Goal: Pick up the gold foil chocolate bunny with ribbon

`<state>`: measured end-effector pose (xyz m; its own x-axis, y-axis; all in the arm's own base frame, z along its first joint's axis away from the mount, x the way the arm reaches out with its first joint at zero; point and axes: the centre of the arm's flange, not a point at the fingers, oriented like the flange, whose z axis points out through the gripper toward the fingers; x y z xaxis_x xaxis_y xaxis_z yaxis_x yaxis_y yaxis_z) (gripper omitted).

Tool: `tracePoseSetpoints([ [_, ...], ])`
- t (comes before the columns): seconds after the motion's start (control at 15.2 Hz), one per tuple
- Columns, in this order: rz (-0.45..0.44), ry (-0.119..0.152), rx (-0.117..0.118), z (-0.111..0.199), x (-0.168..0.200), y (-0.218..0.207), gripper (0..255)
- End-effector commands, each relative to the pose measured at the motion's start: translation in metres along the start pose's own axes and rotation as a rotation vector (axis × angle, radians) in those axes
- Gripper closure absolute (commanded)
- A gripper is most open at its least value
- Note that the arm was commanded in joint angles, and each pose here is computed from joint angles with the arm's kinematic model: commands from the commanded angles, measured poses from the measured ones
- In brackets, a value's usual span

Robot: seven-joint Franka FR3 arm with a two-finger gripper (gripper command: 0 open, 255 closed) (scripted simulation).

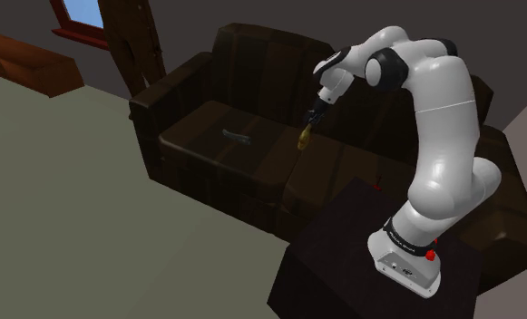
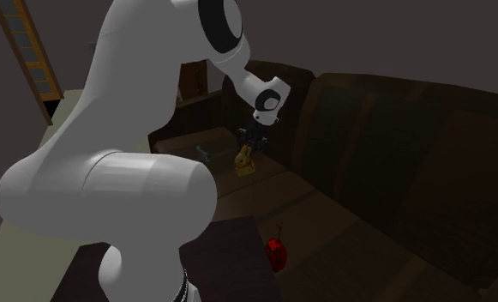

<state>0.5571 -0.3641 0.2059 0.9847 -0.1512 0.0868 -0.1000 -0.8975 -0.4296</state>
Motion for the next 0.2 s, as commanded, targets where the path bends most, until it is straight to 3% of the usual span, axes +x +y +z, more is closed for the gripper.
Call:
tracePoseSetpoints([
  [0.0, 0.0, 0.0, 0.0, -0.01, 0.0008, -0.0042, 255],
  [0.13, 0.0, 0.0, 0.0, -0.0107, 0.0009, -0.0045, 255],
])
